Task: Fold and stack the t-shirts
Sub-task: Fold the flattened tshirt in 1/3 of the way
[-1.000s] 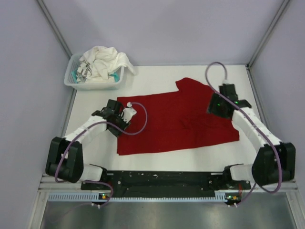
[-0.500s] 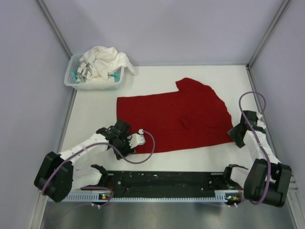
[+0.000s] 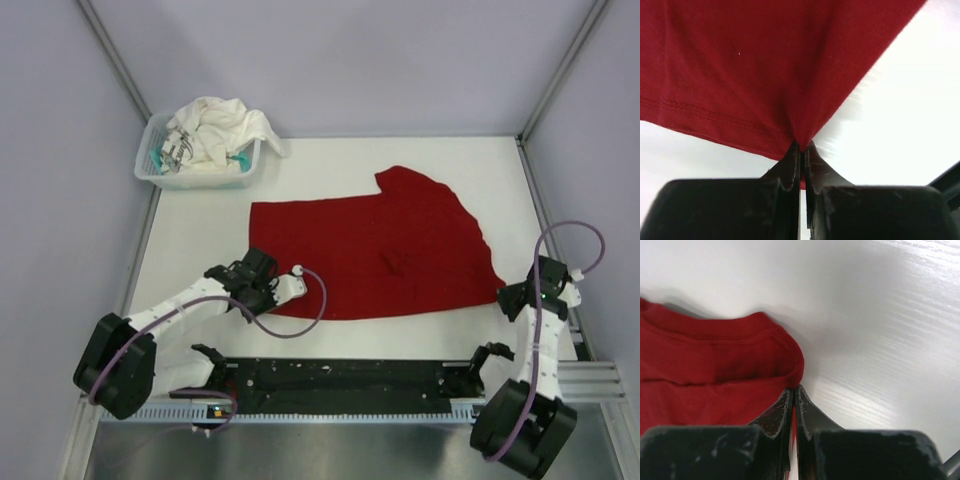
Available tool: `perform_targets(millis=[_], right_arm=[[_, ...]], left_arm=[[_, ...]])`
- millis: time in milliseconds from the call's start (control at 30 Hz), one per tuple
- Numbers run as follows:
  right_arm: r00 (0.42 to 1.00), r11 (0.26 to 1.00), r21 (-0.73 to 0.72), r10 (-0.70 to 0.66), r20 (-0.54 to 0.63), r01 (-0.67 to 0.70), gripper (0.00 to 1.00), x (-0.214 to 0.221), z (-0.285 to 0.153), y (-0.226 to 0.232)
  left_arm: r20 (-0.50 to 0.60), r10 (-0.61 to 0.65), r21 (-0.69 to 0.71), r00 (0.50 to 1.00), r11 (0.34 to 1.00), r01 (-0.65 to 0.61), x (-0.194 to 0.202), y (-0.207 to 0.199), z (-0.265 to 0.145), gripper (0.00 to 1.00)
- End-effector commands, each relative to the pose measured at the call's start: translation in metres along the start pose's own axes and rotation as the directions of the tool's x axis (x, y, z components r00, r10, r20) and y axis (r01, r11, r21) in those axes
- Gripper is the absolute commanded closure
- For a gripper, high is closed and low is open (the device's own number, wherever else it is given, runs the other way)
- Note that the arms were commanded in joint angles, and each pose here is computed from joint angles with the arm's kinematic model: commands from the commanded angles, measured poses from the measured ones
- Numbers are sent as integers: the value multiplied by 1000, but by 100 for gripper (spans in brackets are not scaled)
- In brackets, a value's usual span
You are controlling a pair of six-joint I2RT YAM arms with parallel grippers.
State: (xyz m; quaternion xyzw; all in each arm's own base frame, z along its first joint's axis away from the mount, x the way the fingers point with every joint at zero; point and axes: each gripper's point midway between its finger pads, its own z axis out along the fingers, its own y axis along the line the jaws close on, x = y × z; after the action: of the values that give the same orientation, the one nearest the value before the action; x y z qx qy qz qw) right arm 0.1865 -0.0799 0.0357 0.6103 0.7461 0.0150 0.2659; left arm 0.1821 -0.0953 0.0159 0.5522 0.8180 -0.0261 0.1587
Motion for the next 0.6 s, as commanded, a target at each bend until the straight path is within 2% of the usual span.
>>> perform_targets(millis=[0, 233, 267, 300, 367, 400, 433, 467, 500, 533, 567], right_arm=[[992, 993, -17, 117, 54, -117, 100, -6, -27, -3], [975, 971, 92, 224, 0, -223, 100, 16, -42, -28], [973, 968, 108, 229, -10, -227, 100, 19, -44, -31], [973, 966, 123, 231, -12, -228, 99, 20, -46, -33], [975, 970, 106, 221, 0, -220, 87, 16, -52, -31], [977, 973, 87, 215, 15, -215, 74, 11, -56, -27], [978, 976, 61, 207, 40, -209, 55, 3, -60, -21], [980, 982, 21, 184, 69, -186, 43, -7, -66, -13], [985, 989, -50, 144, 93, -140, 36, -17, -71, 2], [990, 984, -173, 52, 128, -29, 35, -29, -77, 28], [991, 946, -319, -24, 129, 64, 35, -31, -89, 59]], left_arm=[[-35, 15, 61, 999, 998, -13, 21, -22, -15, 100], [-13, 67, 94, 998, 993, -65, 27, -34, -32, 100], [-27, 73, 95, 997, 993, -70, 30, -33, -32, 97], [-39, 80, 98, 996, 992, -76, 31, -33, -33, 85], [-58, 92, 103, 994, 991, -86, 33, -31, -34, 50], [-55, 99, 88, 994, 992, -94, 28, -26, -37, 38], [-46, 99, 69, 994, 993, -96, 22, -20, -39, 31], [-21, 102, 49, 995, 994, -101, 10, -12, -45, 29], [19, 104, 36, 994, 994, -105, -7, -4, -53, 29], [73, 94, 28, 993, 995, -96, -28, 3, -62, 29], [140, 75, 21, 987, 997, -78, -54, 12, -73, 29]])
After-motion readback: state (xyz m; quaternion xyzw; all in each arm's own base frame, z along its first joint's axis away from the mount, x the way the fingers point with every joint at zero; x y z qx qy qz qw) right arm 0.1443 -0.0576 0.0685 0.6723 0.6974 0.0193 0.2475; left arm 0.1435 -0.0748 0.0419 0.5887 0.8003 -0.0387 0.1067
